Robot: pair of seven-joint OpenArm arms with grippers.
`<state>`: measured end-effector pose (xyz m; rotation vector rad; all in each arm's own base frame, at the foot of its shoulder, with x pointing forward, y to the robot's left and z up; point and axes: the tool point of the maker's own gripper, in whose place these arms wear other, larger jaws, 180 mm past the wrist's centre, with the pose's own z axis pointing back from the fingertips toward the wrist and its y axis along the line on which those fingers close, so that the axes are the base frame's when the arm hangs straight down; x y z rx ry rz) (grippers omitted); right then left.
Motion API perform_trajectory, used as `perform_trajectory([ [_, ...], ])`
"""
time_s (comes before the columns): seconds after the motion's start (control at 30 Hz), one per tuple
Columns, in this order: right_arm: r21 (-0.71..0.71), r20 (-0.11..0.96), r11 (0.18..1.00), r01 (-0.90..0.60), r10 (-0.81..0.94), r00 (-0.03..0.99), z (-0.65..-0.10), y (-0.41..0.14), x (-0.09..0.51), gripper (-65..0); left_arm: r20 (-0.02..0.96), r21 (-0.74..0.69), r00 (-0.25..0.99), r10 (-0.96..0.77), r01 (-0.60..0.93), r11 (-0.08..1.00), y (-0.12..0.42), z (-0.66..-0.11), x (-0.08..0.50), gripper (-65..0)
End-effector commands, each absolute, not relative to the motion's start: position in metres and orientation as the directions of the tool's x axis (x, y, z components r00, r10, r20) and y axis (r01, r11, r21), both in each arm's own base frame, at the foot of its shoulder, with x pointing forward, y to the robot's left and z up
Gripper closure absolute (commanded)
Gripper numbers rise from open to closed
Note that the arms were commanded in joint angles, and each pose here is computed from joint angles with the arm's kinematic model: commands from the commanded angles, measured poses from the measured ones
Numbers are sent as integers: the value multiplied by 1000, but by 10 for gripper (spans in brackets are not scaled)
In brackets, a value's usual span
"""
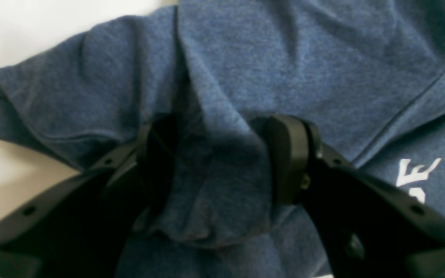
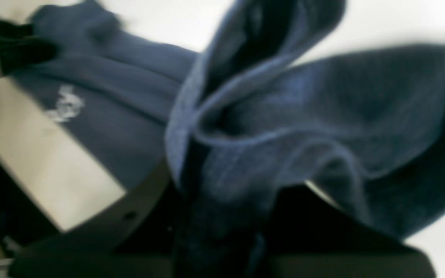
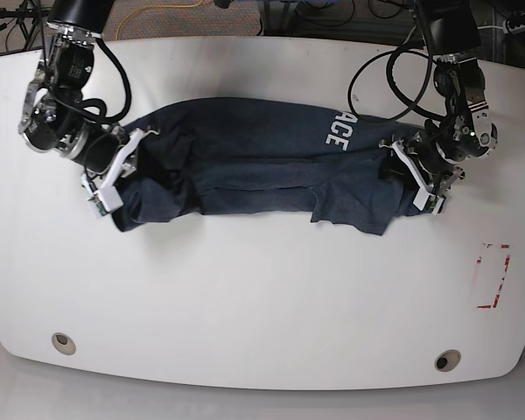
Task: Fold the T-shirt properly
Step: 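Carry the strip end held by the right gripper toward the left gripper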
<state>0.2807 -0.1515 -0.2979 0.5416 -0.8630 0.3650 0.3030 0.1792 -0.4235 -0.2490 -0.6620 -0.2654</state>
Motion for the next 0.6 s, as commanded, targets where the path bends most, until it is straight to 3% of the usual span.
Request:
perform_trajectory([
  [0.0,310,839,771,-556,53,541,-277,-129,292,-33,488,-125,841,-235,333,934,180,-452,272,-332],
  [0.57,264,780,795,-546,157,606,-322,-75,306,-33,485,-126,842,-235,333,934,180,-452,271,-332],
])
